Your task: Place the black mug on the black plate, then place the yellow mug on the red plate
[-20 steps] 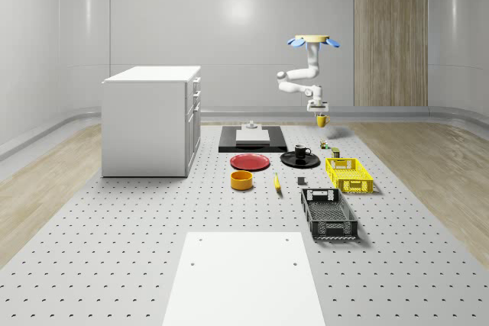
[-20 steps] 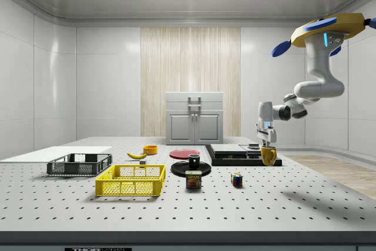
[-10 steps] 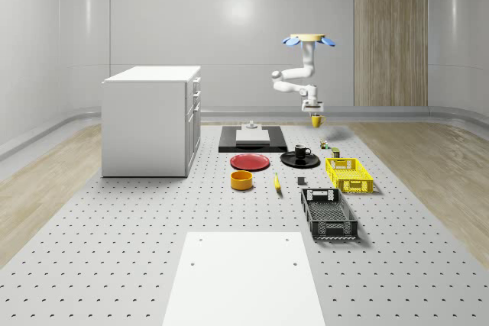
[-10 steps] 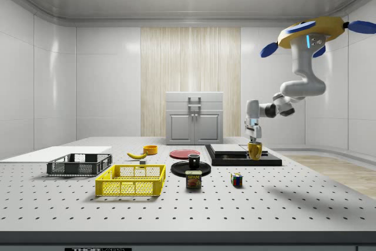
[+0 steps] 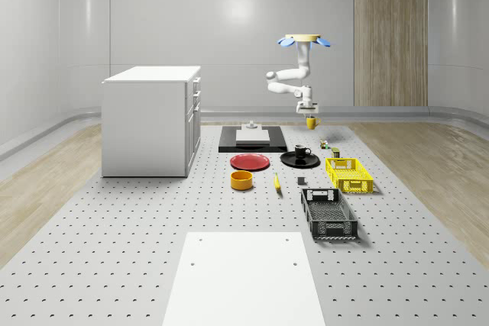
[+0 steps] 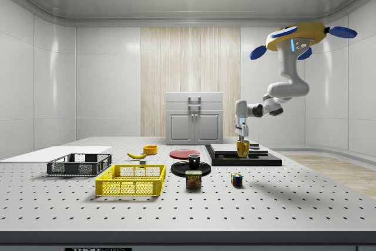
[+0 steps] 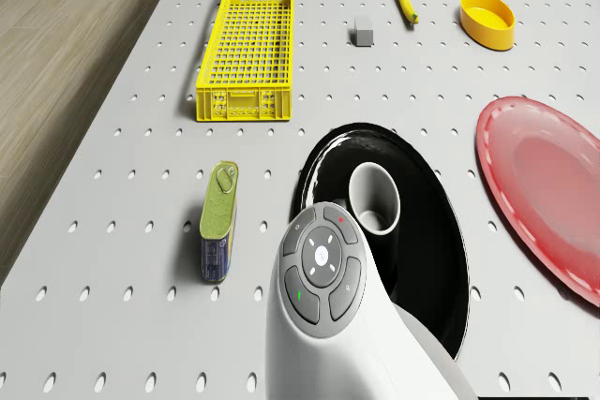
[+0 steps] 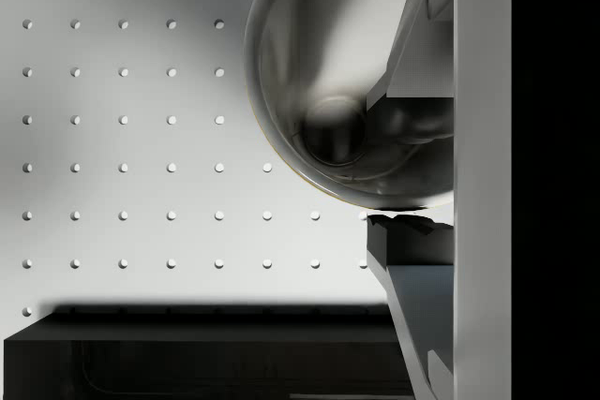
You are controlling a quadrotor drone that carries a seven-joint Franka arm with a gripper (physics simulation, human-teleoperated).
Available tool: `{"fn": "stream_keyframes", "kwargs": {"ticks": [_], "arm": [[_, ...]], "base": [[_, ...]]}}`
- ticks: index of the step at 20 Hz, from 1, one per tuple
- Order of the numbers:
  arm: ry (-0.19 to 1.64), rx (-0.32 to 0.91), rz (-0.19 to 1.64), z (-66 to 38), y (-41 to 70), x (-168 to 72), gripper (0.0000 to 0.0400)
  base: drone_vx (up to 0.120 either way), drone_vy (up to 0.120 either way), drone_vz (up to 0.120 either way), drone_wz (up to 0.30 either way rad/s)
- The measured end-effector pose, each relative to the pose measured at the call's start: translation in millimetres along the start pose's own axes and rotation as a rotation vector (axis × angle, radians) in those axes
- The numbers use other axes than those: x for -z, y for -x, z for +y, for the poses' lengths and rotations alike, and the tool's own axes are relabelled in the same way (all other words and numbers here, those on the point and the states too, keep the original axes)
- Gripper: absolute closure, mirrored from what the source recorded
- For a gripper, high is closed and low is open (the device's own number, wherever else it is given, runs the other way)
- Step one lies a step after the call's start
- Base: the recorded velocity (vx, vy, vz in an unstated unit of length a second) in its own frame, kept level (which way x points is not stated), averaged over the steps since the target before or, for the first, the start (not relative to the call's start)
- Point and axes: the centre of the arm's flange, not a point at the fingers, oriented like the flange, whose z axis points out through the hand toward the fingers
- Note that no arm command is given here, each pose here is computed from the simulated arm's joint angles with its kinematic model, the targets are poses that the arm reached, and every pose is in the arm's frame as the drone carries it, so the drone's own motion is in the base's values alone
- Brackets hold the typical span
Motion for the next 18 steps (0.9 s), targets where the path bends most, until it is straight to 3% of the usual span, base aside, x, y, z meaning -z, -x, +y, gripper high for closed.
{"fn": "stream_keyframes", "kwargs": {"ticks": [18], "arm": [[0.0, 0.0, 0.0, 0.0, 0.0, 0.0, 0.029]], "base": [[0.12, -0.12, 0.0, 0.0]]}}
